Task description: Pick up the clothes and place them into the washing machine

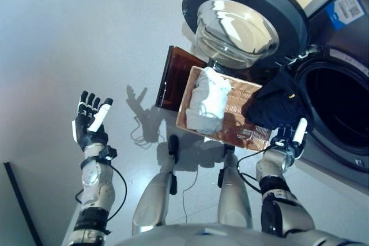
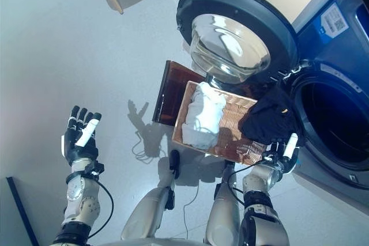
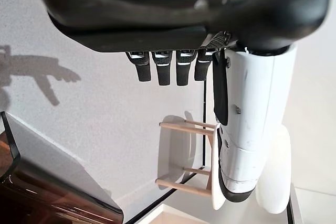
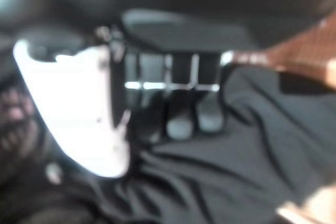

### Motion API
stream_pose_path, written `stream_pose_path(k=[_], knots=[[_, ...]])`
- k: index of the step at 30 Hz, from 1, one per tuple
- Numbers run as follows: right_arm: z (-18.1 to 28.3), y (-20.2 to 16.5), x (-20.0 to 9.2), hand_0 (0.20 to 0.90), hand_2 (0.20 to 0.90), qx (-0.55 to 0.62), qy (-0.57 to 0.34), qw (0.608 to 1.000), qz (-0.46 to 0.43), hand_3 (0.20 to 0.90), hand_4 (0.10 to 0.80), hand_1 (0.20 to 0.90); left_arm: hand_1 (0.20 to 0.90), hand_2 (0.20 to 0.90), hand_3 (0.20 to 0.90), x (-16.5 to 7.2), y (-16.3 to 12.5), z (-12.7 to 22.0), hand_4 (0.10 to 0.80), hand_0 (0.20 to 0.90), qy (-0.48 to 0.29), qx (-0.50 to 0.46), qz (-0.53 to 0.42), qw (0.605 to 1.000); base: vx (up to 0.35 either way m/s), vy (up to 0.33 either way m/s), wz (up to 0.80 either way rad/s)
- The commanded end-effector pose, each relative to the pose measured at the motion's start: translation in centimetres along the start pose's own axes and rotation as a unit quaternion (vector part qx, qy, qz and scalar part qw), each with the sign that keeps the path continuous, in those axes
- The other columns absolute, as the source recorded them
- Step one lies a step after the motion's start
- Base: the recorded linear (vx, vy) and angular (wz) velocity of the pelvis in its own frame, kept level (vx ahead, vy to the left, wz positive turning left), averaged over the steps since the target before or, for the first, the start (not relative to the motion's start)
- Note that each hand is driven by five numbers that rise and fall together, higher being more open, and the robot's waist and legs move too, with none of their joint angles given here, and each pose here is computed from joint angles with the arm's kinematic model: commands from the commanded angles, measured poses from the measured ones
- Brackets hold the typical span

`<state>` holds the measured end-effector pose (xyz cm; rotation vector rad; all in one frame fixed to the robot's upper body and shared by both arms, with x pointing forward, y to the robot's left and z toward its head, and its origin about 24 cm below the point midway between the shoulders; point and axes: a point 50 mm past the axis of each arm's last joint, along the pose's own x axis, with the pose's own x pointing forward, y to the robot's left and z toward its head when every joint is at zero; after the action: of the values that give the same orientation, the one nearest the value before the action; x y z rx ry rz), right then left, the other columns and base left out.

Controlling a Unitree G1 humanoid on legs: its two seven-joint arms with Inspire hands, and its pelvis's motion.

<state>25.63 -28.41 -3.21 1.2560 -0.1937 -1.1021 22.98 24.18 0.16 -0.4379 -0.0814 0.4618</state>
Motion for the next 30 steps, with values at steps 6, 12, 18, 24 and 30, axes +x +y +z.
stream_pose_path(k=[6, 12, 18, 24, 30], knots=[[8.3, 2.4, 2.9, 0.2, 0.2, 0.096, -0.181, 0.978, -0.03, 0.2, 0.3, 0.2, 0.9, 0.9, 0.9, 0.3, 0.1, 3.2, 0.8, 0.9, -0.084, -0.018, -0.019, 0.996, 0.0, 0.0, 0.0], [13.6, 5.1, 4.1, 0.2, 0.2, 0.1, -0.243, 0.965, -0.016, 0.2, 0.3, 0.2, 0.9, 0.9, 0.9, 0.3, 0.5, 3.6, 0.8, 0.9, -0.088, 0.0, -0.028, 0.996, 0.0, 0.0, 0.0], [18.9, 11.0, 4.1, 0.2, 0.2, 0.108, -0.302, 0.947, 0.03, 0.2, 0.3, 0.2, 0.9, 0.9, 0.9, -0.1, 0.4, 3.3, 0.8, 0.9, -0.078, 0.004, -0.047, 0.996, 0.007, 0.027, -0.07], [22.6, 17.3, 2.6, 0.2, 0.2, 0.095, -0.347, 0.929, 0.084, 0.2, 0.3, 0.2, 0.9, 0.9, 0.9, -0.5, 0.2, 2.6, 0.8, 0.9, -0.06, 0.004, -0.063, 0.996, -0.013, 0.002, -0.07], [25.9, 22.3, -0.2, 0.2, 0.2, 0.082, -0.402, 0.899, 0.151, 0.2, 0.3, 0.2, 0.9, 0.9, 0.9, -0.9, 0.5, 2.2, 0.8, 0.9, -0.046, 0.009, -0.069, 0.997, 0.012, -0.003, -0.01]])
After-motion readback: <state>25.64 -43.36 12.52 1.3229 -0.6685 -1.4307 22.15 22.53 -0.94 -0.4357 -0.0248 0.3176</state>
